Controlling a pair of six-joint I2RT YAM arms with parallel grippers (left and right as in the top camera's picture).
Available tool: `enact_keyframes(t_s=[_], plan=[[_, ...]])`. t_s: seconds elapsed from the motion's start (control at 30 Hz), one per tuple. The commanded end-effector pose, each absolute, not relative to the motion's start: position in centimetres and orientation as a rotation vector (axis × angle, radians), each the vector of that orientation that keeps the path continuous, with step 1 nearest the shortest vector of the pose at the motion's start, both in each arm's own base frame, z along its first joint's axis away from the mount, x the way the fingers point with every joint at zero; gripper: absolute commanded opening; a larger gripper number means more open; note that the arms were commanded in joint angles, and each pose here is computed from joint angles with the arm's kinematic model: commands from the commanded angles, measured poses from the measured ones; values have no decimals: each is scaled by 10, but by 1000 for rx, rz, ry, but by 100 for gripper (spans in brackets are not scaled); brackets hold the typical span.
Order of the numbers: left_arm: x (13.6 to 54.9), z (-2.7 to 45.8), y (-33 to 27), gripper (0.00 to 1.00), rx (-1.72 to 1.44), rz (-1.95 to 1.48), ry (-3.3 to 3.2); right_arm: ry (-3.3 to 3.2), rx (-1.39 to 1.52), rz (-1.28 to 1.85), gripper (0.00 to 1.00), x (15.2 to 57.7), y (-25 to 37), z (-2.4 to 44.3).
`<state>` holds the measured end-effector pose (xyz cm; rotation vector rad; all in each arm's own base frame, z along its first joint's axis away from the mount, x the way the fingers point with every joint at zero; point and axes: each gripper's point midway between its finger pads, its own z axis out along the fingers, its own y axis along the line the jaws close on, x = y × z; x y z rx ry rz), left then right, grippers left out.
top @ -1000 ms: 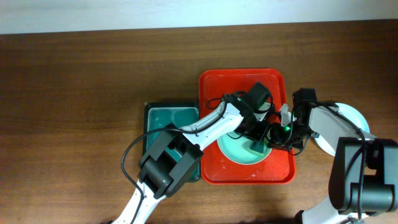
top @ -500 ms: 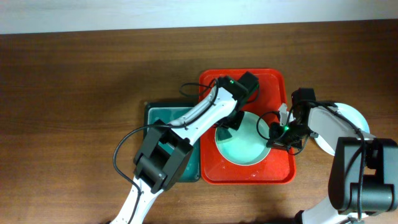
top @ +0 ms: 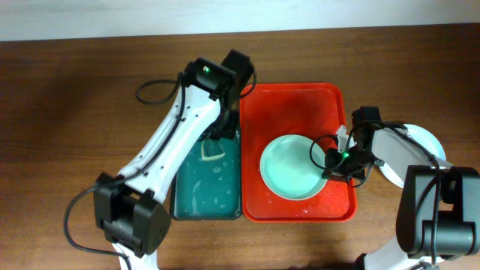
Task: Clean dirty plates on tray and stack at the side
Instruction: 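Return the sponge to the teal tray and open left gripper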
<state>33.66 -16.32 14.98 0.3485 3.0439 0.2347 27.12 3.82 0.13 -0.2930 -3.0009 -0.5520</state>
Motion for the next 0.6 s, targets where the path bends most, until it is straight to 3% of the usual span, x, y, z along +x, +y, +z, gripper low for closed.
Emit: enact_keyframes(t_s=[0.0, 0.17, 0.23, 0.27, 0.3, 0.33, 0.43, 0.57], plan=[[314, 78, -152, 0, 295, 123, 3214, -2977, -281, -423, 4, 258, 26, -11], [311, 37, -144, 11, 231, 88, 3214, -2974, -281, -422, 5, 257, 26, -11], [316, 44, -146, 29, 227, 73, 3192, -2974, -281, -422, 5, 257, 26, -11], [319, 53, -148, 56, 226, 60, 3175, -2971, -281, -422, 5, 257, 26, -10], [321, 66, -149, 92, 223, 46, 3153, -2964, -280, -419, 4, 255, 26, -7], [323, 81, -148, 100, 216, 30, 3127, -2971, -276, -421, 4, 255, 26, -1], [331, 132, -142, 100, 164, -43, 3027, -3042, -266, -432, 4, 263, 26, 28], [334, 221, -102, 100, -2, -137, 2794, -3184, -83, -456, 4, 265, 52, 102]])
